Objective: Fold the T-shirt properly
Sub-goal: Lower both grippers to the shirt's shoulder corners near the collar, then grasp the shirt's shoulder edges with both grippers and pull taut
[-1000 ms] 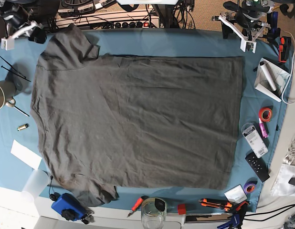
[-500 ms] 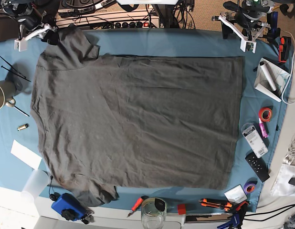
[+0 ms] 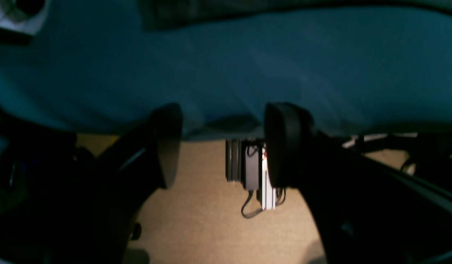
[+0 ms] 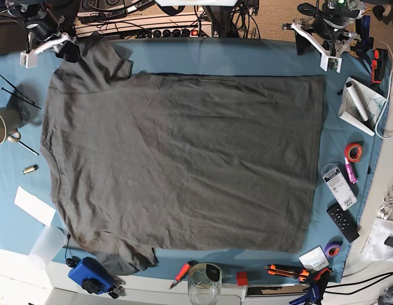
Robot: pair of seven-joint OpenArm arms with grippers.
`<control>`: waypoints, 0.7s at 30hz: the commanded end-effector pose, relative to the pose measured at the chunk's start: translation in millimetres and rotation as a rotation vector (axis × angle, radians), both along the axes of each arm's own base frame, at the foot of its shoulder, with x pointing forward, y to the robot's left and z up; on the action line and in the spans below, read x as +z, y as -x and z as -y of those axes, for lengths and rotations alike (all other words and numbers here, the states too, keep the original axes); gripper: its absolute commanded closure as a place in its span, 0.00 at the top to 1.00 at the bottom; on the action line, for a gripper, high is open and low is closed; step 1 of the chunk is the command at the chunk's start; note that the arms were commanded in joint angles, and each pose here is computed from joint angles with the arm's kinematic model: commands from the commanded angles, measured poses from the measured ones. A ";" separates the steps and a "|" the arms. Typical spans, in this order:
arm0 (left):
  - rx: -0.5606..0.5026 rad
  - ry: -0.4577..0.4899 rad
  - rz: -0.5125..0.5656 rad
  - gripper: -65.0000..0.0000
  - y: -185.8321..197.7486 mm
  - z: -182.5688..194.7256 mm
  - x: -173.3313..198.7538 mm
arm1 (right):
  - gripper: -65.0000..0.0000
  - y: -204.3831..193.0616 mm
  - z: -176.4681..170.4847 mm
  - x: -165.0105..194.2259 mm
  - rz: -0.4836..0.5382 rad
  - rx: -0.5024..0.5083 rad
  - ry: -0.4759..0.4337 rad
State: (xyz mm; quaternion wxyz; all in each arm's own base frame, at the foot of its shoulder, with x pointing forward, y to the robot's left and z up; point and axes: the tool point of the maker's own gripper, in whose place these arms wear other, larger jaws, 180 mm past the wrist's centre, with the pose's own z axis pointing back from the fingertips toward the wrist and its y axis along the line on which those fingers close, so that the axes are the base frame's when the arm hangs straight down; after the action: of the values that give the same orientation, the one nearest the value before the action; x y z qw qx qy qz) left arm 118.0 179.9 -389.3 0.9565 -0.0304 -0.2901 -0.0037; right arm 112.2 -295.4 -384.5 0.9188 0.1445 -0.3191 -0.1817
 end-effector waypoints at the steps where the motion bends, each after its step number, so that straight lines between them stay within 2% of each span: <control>1: -0.005 -0.003 0.032 0.53 -4.8 -0.2 7.2 | 0.37 2.8 -2.0 0.2 -0.014 0.015 0.004; 7: -0.005 -0.003 0.073 0.53 -20.7 -0.2 12.6 | 0.37 -0.3 -15.1 -4.3 -0.013 0.041 -0.021; 11: -0.005 -0.003 0.095 0.53 -28.5 -0.2 15.6 | 0.37 1.3 -14.3 -5.6 -0.023 0.043 -0.014; 16: 0.016 -0.004 0.188 0.53 -49.5 -3.8 24.3 | 0.37 3.2 -13.6 -7.3 -0.036 0.046 -0.006; 21: 0.043 -0.023 0.209 0.53 -60.4 -9.8 27.5 | 0.37 5.2 -14.0 -8.6 -0.049 0.051 -0.006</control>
State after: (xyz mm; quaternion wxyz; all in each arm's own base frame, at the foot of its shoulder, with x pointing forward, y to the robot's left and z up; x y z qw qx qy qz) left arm 174.7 188.8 -369.1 0.9266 -0.0150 -0.3755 0.0139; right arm 117.4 -279.9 -388.4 0.9178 0.1625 -0.3193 -0.1710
